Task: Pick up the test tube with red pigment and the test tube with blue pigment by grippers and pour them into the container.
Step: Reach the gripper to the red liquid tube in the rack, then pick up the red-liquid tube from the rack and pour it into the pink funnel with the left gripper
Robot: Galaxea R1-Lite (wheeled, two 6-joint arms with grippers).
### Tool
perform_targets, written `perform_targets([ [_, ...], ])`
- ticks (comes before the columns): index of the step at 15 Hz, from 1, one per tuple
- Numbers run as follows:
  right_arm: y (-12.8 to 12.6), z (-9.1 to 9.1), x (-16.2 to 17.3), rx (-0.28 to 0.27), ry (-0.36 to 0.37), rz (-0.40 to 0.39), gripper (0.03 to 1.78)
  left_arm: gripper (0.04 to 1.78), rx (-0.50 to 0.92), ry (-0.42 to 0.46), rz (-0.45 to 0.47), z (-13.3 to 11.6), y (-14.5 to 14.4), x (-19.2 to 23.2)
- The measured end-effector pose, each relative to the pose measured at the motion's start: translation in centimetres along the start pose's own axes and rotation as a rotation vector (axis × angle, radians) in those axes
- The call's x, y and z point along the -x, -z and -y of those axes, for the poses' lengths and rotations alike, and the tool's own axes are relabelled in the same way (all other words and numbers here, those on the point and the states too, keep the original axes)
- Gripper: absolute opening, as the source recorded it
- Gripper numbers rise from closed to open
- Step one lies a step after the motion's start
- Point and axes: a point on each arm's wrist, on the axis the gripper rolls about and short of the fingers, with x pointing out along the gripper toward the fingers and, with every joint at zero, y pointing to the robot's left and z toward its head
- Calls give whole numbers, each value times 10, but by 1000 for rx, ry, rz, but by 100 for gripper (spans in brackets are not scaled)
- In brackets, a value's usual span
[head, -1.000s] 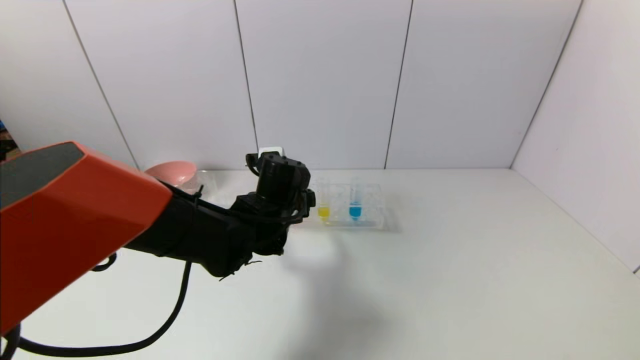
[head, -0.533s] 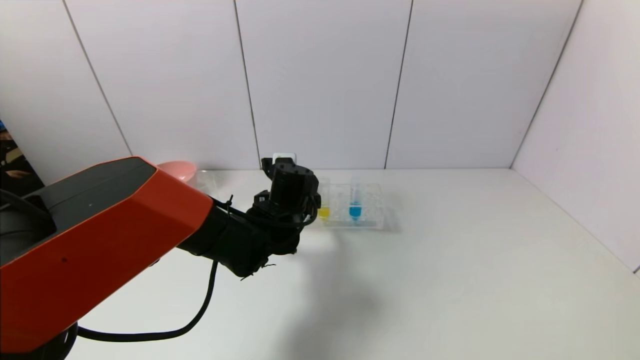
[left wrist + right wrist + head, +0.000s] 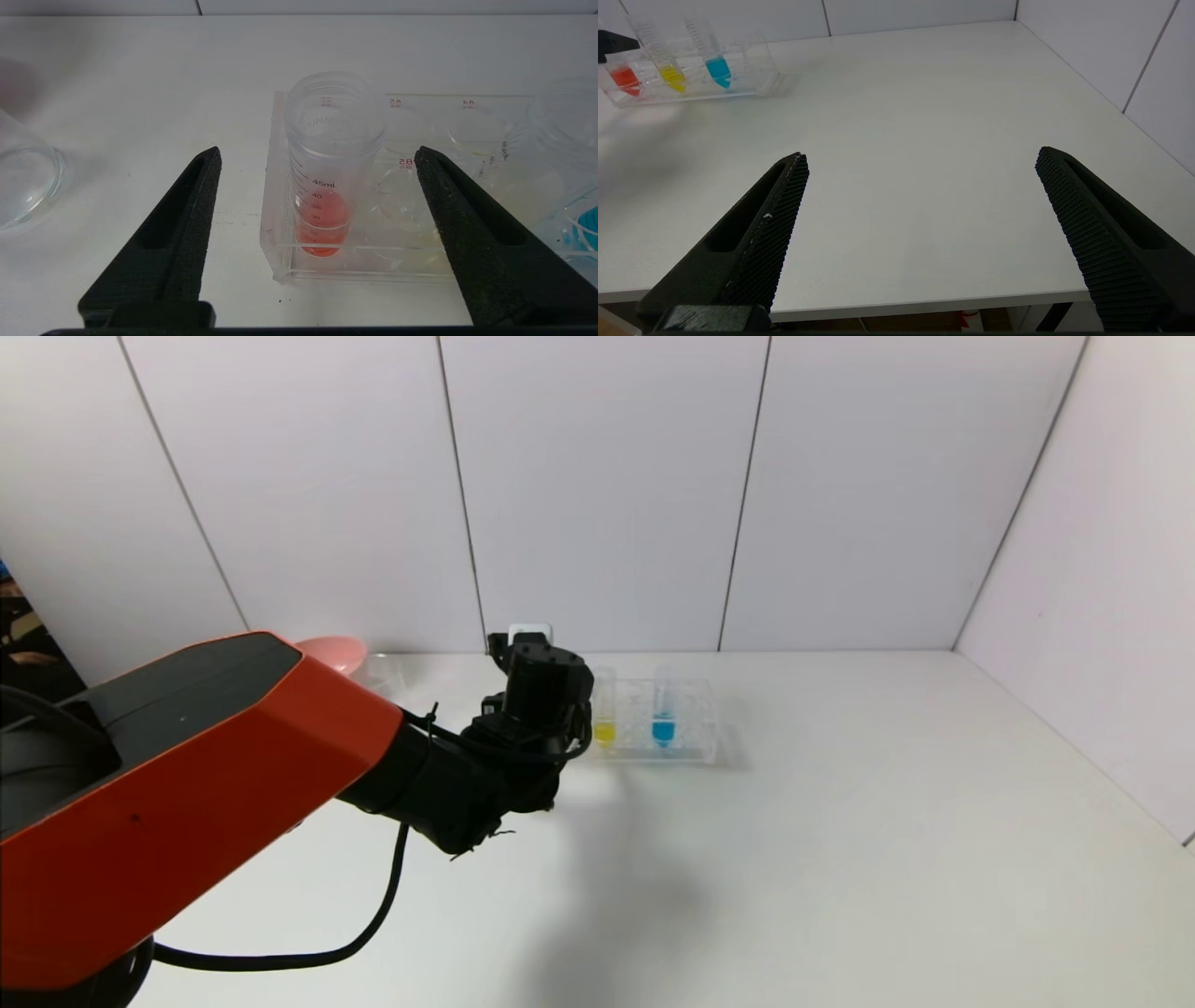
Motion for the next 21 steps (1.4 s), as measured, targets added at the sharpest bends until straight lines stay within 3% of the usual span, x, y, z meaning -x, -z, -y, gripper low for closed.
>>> perform_targets([
  [5, 0, 0, 0, 0, 0, 0, 177, 53, 2, 2, 5, 0, 0, 0],
  [6, 0, 0, 0, 0, 0, 0, 177, 46, 2, 3, 4, 0, 0, 1],
  [13, 0, 0, 0, 0, 0, 0, 177, 43, -11, 7, 20, 0, -7, 3],
  [21, 0, 0, 0, 0, 0, 0, 177, 43, 5, 33, 131, 1, -64, 25],
])
